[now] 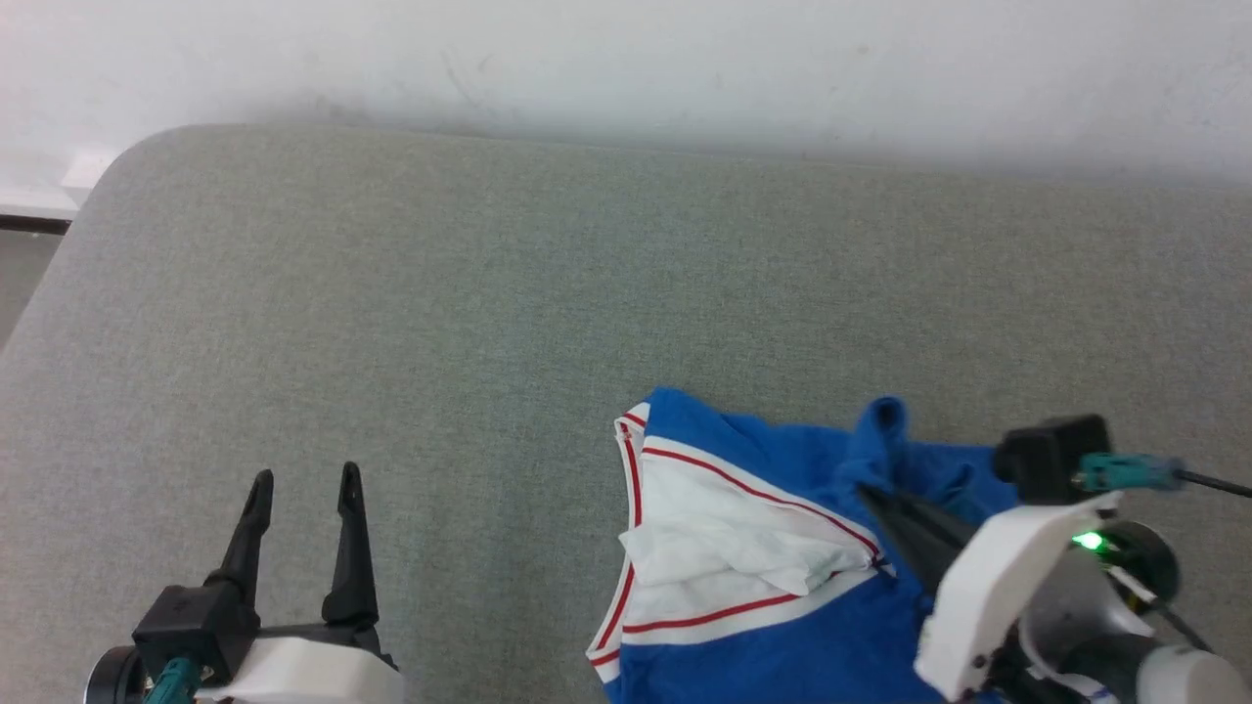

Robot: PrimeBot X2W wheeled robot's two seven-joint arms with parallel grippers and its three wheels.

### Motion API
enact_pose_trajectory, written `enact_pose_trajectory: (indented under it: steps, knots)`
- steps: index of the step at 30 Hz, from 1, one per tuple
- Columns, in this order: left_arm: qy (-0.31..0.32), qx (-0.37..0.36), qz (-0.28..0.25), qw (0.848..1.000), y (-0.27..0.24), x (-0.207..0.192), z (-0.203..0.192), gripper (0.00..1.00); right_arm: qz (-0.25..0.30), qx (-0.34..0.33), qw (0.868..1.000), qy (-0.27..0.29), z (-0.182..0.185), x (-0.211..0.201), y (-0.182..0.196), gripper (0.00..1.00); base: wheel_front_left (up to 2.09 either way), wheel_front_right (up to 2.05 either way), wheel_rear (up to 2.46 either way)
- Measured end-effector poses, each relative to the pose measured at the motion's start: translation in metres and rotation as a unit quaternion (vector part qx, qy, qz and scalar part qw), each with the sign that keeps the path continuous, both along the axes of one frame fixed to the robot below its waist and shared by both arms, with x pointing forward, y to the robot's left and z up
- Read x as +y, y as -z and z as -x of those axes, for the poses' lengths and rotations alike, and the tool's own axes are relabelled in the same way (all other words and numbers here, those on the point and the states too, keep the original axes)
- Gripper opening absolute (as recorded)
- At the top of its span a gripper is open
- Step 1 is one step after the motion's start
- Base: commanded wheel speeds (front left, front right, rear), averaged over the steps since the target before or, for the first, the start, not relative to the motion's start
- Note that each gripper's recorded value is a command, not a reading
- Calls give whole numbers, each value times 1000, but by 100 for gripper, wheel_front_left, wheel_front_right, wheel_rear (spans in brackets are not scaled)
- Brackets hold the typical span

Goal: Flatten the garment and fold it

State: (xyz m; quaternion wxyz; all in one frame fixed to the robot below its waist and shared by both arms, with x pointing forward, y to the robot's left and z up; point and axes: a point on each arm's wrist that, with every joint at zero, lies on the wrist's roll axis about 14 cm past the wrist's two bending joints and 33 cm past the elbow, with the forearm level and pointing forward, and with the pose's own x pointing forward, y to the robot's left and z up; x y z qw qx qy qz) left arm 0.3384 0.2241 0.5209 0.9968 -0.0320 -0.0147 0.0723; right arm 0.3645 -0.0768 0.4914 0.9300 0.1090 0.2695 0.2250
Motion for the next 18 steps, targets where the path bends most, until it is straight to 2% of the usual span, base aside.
enact_pose_trajectory:
  steps: [7, 18]
  knots:
    - [-6, 12, 2, 1000, 8, 4, 1, 100, -13, -1, 997, -81, -1, 54, -1, 0, 0, 0, 0]
    - [-14, 29, 11, 999, 20, 4, -2, 100, 29, 31, 992, -121, -16, 83, 45, 0, 0, 0, 0]
